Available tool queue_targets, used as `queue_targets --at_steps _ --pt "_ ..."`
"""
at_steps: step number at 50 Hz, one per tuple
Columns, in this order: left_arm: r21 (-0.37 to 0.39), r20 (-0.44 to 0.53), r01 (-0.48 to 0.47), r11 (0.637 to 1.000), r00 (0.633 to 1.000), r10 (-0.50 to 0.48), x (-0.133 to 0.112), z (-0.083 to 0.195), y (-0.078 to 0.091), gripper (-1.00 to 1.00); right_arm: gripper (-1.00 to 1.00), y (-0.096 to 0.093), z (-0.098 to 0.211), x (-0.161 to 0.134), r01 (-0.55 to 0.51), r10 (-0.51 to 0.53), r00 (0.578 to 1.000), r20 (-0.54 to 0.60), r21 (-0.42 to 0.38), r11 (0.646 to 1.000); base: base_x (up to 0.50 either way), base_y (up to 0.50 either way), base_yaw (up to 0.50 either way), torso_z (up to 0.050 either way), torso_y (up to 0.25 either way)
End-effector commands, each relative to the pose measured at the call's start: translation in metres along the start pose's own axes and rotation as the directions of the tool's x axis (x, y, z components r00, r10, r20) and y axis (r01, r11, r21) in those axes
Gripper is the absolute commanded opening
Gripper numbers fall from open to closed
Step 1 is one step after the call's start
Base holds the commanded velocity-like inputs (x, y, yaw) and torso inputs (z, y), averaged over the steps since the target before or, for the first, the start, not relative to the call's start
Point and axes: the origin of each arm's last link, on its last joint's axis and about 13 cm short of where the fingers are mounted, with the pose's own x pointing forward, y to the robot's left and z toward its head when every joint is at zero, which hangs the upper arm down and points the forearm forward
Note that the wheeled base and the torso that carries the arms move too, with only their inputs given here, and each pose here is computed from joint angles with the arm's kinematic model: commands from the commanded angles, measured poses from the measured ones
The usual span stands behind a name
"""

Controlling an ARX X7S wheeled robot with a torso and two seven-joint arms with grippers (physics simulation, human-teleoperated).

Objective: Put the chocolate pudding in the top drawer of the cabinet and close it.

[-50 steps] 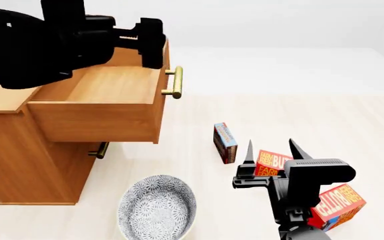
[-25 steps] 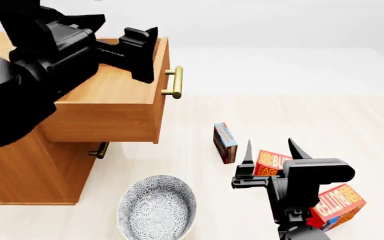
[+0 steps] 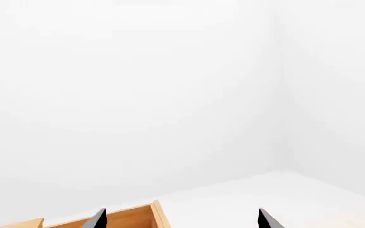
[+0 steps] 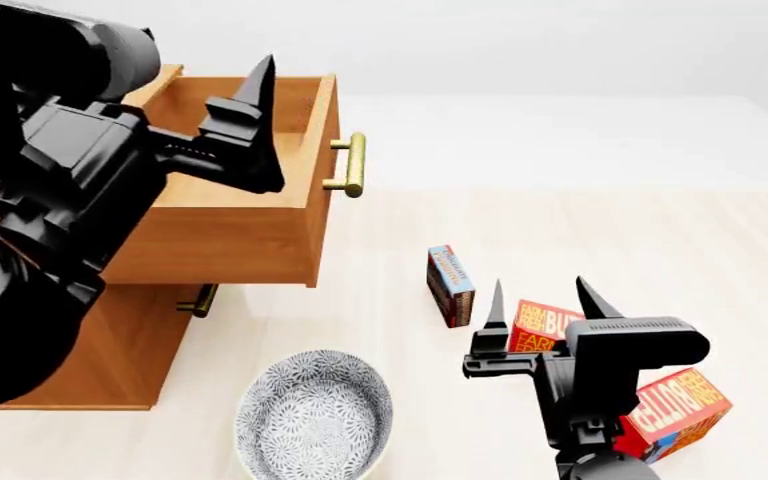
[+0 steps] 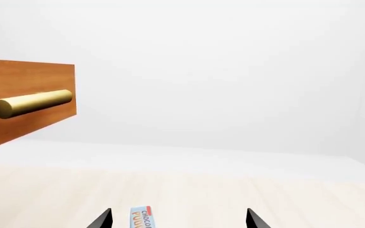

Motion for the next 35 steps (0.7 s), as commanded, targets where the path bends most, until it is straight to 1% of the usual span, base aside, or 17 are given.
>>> queue_targets --at_steps 1,8,14,18,27,35 --pt "0.011 0.075 -0.072 0.997 0.995 0.071 -0.016 -0.015 -0.001 1.0 1.0 0.0 0.0 -0.001 0.0 0.0 1.0 0.0 -0.002 1.0 0.0 0.0 0.0 0.0 0.0" --pt "0.0 0.092 -0.092 0.996 0.991 0.092 -0.027 -0.026 -0.003 1.0 1.0 0.0 0.0 -0.001 -0.001 0.001 1.0 0.0 -0.003 1.0 0.0 0.0 0.0 0.0 0.0" --pt "0.012 0.087 -0.114 0.993 0.99 0.112 -0.035 -0.038 -0.004 1.0 1.0 0.001 0.0 0.0 -0.002 0.002 1.0 -0.001 -0.003 1.0 0.0 0.0 0.0 0.0 0.0" --pt "0.035 0.103 -0.133 0.991 0.986 0.128 -0.04 -0.043 -0.004 1.0 1.0 0.0 0.0 0.0 -0.003 0.003 1.0 0.0 -0.004 1.0 0.0 0.0 0.0 0.0 0.0" --pt "0.047 0.136 -0.168 0.985 0.978 0.16 -0.051 -0.05 -0.007 1.0 1.0 0.001 0.0 0.0 -0.004 0.004 1.0 0.001 -0.005 1.0 0.0 0.0 0.0 0.0 0.0" --pt "0.032 0.161 -0.17 0.985 0.973 0.163 -0.061 -0.053 -0.011 1.0 1.0 0.002 -0.001 0.0 -0.007 0.007 1.0 -0.003 -0.004 1.0 0.0 0.0 0.0 0.0 0.0"
